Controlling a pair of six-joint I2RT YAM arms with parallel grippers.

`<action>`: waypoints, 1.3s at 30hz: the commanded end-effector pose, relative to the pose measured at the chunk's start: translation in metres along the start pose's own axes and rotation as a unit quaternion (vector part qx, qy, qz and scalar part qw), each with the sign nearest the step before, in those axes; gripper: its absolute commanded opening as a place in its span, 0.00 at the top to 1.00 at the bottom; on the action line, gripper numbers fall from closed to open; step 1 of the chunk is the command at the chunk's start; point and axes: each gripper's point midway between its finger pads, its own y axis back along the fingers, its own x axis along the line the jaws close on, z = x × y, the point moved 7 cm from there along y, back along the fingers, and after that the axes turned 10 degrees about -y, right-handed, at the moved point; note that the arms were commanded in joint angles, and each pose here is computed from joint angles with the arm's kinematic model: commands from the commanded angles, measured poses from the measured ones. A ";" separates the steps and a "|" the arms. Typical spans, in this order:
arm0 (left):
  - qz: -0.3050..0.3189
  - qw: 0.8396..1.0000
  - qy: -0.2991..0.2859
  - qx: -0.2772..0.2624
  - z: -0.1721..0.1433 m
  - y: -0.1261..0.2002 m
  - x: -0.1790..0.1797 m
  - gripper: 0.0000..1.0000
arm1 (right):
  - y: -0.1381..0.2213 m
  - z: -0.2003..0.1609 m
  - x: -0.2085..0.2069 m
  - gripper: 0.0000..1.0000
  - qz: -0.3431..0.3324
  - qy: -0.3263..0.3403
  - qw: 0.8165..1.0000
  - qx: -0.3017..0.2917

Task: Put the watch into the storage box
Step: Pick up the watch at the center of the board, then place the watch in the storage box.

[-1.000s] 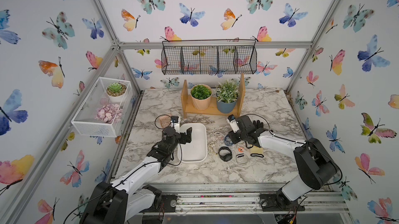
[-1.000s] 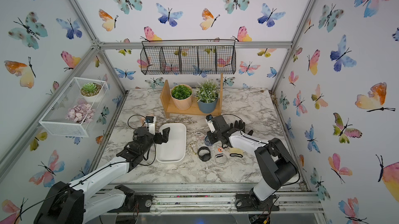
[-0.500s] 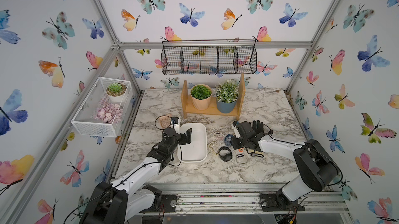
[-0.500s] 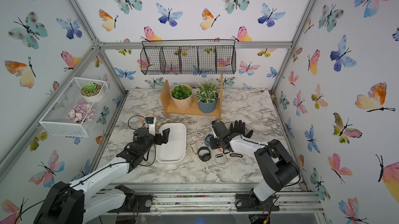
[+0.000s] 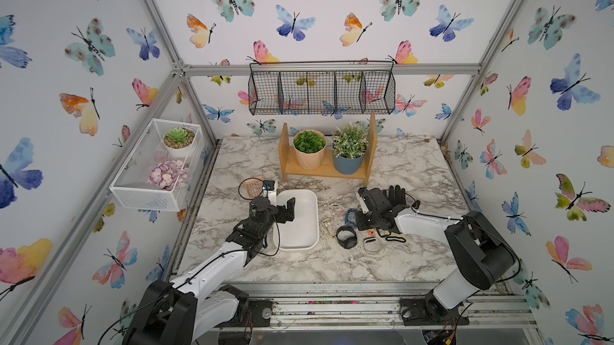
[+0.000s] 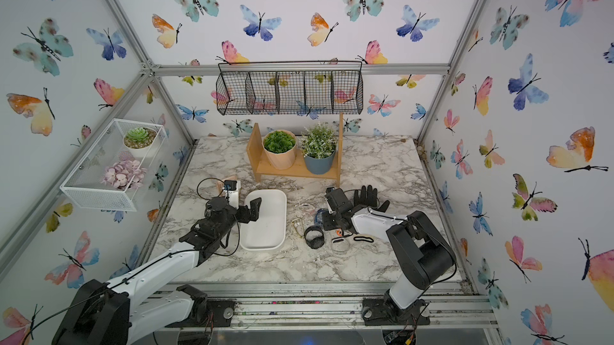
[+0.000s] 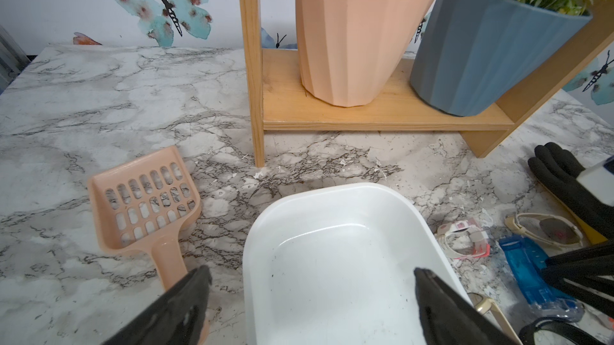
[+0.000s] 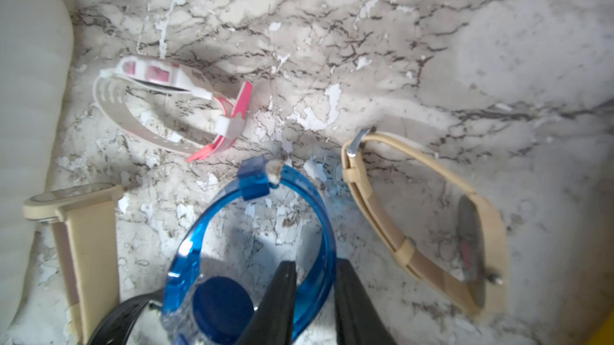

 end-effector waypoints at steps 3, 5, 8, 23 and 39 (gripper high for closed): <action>-0.002 1.000 0.000 -0.003 0.001 0.002 -0.002 0.02 | 0.002 0.002 0.000 0.85 -0.004 0.004 1.000 -0.010; 0.000 1.000 0.000 -0.004 0.001 0.003 -0.001 0.01 | 0.004 0.004 0.001 0.89 -0.003 0.006 1.000 -0.013; -0.002 1.000 0.000 -0.007 0.003 0.004 -0.001 0.01 | 0.009 0.010 0.004 0.97 0.000 0.008 1.000 -0.025; 0.033 0.998 0.054 -0.001 0.030 0.011 0.008 0.02 | 0.065 0.061 0.069 0.98 0.114 0.123 0.975 -0.144; 0.126 0.975 0.175 0.050 0.015 0.021 0.071 0.01 | 0.013 0.049 0.206 0.98 0.200 0.244 0.940 -0.126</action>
